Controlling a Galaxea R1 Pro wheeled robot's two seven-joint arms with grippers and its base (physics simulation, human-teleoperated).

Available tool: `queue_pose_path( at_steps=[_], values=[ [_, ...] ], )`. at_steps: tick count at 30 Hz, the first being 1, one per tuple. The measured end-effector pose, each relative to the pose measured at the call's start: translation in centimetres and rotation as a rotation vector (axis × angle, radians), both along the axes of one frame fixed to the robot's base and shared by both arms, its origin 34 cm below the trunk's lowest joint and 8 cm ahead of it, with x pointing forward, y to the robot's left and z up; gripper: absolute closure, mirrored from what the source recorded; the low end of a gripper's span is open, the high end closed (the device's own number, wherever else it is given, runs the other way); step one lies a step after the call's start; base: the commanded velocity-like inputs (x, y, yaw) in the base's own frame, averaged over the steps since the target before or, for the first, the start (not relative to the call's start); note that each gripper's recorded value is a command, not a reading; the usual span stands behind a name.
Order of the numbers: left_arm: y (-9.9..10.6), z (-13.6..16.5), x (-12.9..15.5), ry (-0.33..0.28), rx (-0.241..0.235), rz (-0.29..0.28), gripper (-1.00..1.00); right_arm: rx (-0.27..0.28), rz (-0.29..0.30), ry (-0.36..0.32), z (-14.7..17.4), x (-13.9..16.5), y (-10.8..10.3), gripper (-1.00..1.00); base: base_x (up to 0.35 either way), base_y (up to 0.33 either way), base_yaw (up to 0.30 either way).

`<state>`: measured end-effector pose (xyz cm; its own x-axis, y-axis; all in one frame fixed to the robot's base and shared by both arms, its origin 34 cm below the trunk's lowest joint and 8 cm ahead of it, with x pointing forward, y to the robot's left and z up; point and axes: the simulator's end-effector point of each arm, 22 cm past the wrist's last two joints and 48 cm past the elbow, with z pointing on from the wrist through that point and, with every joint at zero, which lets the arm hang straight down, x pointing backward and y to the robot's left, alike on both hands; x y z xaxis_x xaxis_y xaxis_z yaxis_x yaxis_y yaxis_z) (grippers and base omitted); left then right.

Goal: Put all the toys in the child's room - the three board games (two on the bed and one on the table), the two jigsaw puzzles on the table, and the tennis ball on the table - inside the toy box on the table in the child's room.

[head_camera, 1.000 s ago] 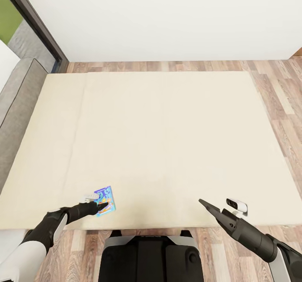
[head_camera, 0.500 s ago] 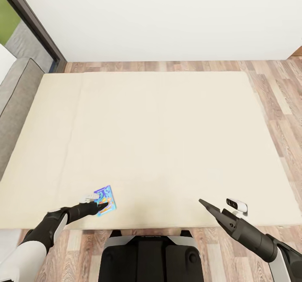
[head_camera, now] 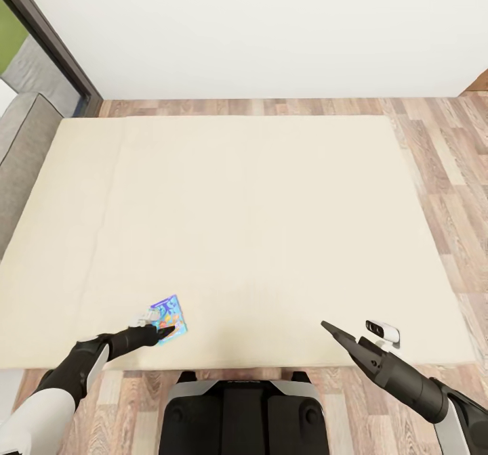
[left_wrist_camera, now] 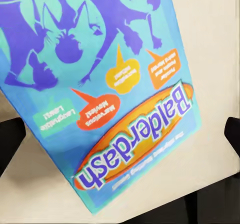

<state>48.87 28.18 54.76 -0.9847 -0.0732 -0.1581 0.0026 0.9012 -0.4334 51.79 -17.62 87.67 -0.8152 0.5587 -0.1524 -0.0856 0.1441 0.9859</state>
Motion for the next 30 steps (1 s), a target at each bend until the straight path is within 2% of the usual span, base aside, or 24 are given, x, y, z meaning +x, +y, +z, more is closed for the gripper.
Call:
queue_pose_path(
  at_steps=[22, 30],
  values=[
    [1.1, 0.7, 1.6, -0.01, 0.017, 0.0, -1.0, -0.001, 0.001, 0.002, -0.1, 0.0, 0.1, -1.0, 0.0, -0.018, 0.0],
    [2.7, 0.7, 2.5, 0.017, 0.076, 0.032, -1.0, -0.002, 0.001, 0.002, -0.1, 0.0, 0.0, -1.0, 0.0, 0.0, 0.0]
  ],
)
